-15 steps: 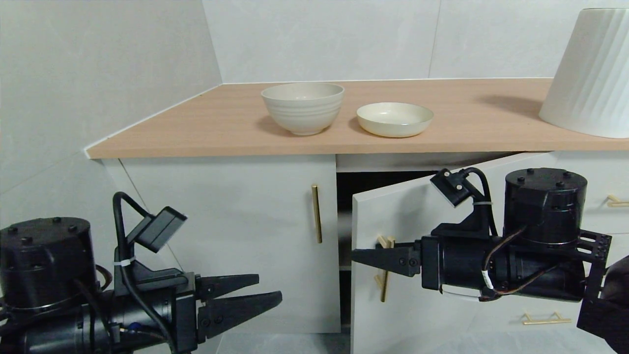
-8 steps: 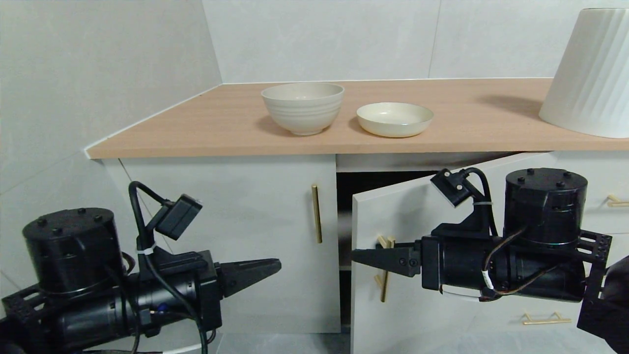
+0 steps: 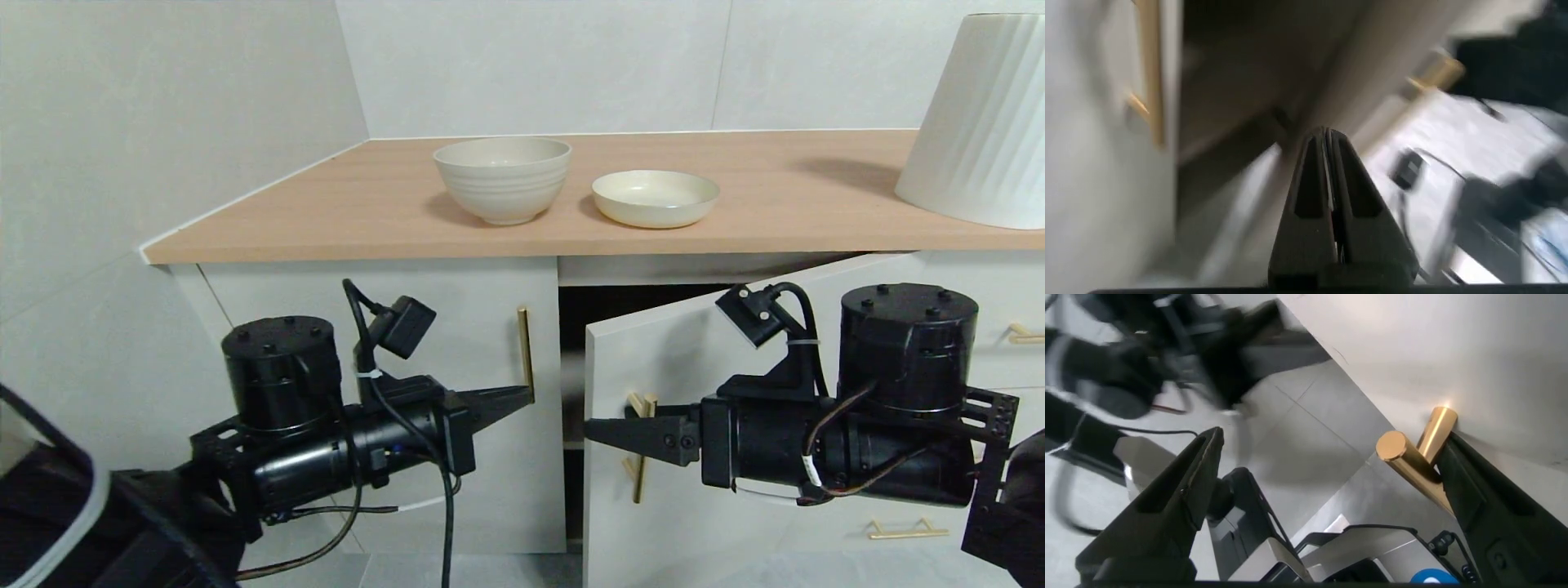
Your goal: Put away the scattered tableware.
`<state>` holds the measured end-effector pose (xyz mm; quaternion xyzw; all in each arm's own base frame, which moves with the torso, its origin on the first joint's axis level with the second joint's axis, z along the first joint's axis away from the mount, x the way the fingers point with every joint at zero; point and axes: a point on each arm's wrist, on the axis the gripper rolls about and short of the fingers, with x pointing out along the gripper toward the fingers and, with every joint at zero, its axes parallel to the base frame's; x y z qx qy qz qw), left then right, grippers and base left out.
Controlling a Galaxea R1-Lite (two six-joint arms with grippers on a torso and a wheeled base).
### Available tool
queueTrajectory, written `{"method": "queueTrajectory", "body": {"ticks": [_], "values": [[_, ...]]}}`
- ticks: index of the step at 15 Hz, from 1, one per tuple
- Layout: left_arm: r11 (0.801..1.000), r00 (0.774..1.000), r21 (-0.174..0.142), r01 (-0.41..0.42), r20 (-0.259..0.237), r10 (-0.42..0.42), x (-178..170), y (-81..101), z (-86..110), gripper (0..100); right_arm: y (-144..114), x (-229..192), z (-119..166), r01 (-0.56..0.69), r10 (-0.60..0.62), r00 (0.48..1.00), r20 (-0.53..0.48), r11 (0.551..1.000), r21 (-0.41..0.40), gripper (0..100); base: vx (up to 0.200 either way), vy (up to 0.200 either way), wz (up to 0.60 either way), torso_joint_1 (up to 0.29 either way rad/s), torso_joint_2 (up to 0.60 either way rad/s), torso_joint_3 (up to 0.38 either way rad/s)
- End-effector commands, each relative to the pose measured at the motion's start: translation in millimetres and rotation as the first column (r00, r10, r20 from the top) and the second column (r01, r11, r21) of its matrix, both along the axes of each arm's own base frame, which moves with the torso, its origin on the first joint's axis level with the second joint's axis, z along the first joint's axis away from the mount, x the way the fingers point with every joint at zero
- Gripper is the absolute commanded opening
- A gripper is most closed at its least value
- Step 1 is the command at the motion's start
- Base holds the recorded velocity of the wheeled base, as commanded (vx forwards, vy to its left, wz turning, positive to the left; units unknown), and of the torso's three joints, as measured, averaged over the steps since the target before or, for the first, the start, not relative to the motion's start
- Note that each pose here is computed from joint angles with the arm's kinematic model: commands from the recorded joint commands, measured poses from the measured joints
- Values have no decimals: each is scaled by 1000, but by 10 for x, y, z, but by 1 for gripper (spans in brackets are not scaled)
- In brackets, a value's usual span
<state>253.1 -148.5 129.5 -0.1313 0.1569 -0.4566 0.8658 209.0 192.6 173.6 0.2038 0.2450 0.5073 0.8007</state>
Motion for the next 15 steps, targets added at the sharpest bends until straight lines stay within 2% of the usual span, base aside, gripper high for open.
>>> {"method": "queueTrajectory", "body": {"ticks": [1,2,3,7,11,15], "values": [[997,996,-26,-76,33,77,299,-315,-650,0,1,-6,-11,-3,3,1000,-6,1000,-3,100,0,0,0,0,0,0],[996,997,-67,-61,53,64,300,-429,-713,0,2,-7,-11,-5,5,1000,-6,1000,-3,100,0,0,0,0,0,0],[996,997,-73,-57,48,61,280,-511,-748,0,0,-9,-6,-5,5,1000,-5,1000,-2,100,0,0,0,0,0,0],[995,996,-81,-56,61,61,276,-643,-772,0,-3,-12,-14,-5,5,1000,-6,1000,-5,100,0,0,0,0,0,0],[997,998,-75,-17,54,21,164,-746,-782,0,-50,-60,-54,-4,3,1000,-11,1000,-19,100,0,0,0,0,0,0],[997,998,-76,-13,60,18,152,-751,-763,0,-139,-95,-213,-17,25,997,70,993,-120,100,0,0,0,0,0,0]]}}
